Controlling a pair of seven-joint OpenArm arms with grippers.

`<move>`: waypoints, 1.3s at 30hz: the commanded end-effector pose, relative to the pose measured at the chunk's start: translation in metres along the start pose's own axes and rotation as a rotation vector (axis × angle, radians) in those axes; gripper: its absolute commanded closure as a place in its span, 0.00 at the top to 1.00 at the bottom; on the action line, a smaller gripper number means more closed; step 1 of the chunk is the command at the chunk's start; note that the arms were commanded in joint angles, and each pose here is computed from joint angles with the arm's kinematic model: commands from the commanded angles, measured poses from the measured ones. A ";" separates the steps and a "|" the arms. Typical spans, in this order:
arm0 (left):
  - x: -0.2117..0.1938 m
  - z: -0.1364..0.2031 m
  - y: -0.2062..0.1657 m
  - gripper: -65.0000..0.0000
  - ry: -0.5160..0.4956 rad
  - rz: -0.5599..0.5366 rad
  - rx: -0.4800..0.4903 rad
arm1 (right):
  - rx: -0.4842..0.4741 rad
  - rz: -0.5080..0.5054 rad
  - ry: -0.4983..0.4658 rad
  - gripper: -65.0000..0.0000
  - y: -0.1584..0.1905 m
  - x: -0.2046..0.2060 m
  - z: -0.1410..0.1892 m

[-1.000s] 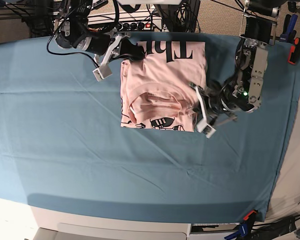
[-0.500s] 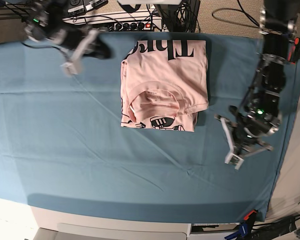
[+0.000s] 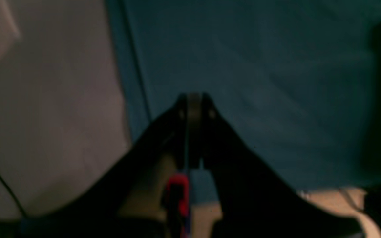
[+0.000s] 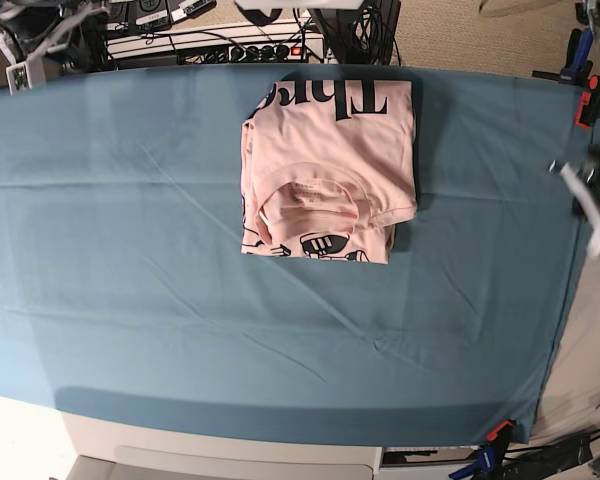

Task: Fold the T-shirt properly

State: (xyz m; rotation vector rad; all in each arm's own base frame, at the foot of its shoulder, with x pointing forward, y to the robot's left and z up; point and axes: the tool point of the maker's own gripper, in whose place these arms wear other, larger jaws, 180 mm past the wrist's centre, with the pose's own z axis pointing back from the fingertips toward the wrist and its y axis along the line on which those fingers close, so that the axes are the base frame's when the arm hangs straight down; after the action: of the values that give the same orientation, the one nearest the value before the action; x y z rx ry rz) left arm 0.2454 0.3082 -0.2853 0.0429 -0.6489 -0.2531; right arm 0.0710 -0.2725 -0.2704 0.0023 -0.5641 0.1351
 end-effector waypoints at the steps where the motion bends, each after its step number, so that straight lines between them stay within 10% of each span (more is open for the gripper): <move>1: -0.006 0.015 0.000 0.00 -0.008 -0.006 -0.006 | 0.004 0.010 -0.001 0.00 0.002 0.000 0.005; 12: -0.187 0.068 -0.127 0.00 0.350 0.314 -0.399 | 0.119 -0.116 0.146 0.00 0.009 -0.054 -0.004; 21: -0.271 0.060 -0.262 0.00 0.531 0.415 -0.846 | 0.295 -0.502 0.568 0.00 0.026 -0.227 -0.091; 30: -0.283 -0.048 -0.337 0.00 0.390 0.268 -0.757 | 0.223 -0.692 0.493 0.00 0.039 -0.253 -0.216; 35: -0.307 -0.113 -0.344 0.00 0.439 0.137 -0.540 | 0.231 -0.552 0.380 0.00 0.058 -0.220 -0.268; 39: -0.327 -0.141 -0.337 0.00 0.510 0.137 -0.371 | 0.087 -0.427 0.472 0.00 0.051 -0.231 -0.285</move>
State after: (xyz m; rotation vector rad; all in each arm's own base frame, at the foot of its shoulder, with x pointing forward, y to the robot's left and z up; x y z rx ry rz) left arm 0.0037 0.0645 -0.6338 -0.2552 -0.0784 -0.2098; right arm 0.0216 -0.2341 -0.6377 0.1706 -0.0642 -0.2513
